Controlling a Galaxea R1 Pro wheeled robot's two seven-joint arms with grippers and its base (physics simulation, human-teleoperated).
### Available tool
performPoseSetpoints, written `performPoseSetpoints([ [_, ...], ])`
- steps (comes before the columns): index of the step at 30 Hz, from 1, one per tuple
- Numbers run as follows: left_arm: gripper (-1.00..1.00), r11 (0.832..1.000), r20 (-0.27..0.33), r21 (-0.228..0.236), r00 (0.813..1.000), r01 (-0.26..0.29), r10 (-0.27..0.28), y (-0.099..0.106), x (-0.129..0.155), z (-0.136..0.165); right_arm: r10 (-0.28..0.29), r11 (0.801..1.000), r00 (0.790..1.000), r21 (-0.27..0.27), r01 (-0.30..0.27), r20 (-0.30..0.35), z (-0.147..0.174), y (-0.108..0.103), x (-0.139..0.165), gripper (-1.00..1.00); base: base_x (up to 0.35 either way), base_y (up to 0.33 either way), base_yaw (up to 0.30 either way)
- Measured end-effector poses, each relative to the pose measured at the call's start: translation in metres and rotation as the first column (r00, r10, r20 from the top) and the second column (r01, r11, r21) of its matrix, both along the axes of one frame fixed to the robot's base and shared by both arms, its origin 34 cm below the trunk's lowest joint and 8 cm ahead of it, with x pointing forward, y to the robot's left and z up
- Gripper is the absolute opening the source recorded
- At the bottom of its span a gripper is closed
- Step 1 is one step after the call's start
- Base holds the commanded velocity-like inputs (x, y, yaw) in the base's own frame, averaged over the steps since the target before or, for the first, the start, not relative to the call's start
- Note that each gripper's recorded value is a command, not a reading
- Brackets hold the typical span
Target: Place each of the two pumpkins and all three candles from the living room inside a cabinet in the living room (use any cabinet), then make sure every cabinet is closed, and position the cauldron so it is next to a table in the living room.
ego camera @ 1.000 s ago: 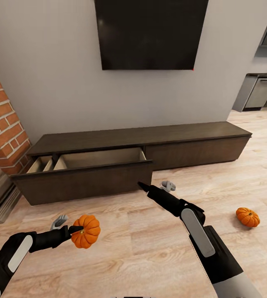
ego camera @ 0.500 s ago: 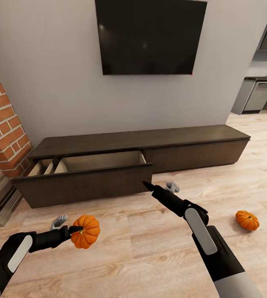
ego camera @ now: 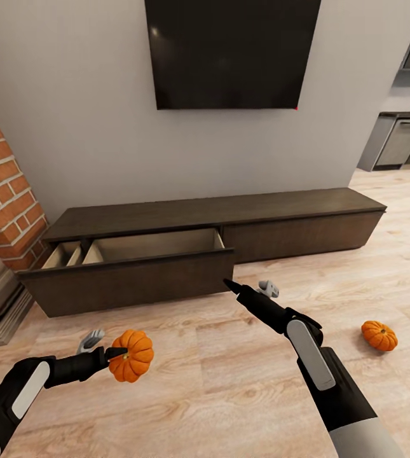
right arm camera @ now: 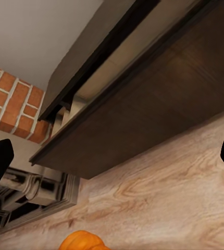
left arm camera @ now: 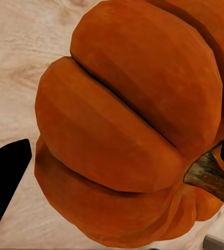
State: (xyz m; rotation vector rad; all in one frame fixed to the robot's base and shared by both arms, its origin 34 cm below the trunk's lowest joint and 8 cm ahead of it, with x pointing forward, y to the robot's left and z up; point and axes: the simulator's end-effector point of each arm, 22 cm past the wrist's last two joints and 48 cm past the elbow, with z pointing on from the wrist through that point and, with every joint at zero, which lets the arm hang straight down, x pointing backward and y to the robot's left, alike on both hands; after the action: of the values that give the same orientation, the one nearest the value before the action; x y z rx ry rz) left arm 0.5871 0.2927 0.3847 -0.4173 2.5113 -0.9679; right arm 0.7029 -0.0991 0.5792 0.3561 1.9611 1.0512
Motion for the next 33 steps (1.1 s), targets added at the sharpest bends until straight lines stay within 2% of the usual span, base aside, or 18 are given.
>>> performPoseSetpoints([
  [27,-1.00,1.000,-0.040,0.000,0.999,0.000,0.000,0.000,0.009,0.041,0.002,1.000,0.999,0.002,-0.002,-0.038,0.036,0.000,0.016,1.00,0.000,0.000,0.001],
  [33,-1.00,1.000,-0.041,0.000,0.999,0.000,0.000,0.000,0.011,0.053,0.005,1.000,0.999,0.005,-0.005,-0.039,0.048,0.001,0.018,1.00,0.000,0.000,-0.166],
])
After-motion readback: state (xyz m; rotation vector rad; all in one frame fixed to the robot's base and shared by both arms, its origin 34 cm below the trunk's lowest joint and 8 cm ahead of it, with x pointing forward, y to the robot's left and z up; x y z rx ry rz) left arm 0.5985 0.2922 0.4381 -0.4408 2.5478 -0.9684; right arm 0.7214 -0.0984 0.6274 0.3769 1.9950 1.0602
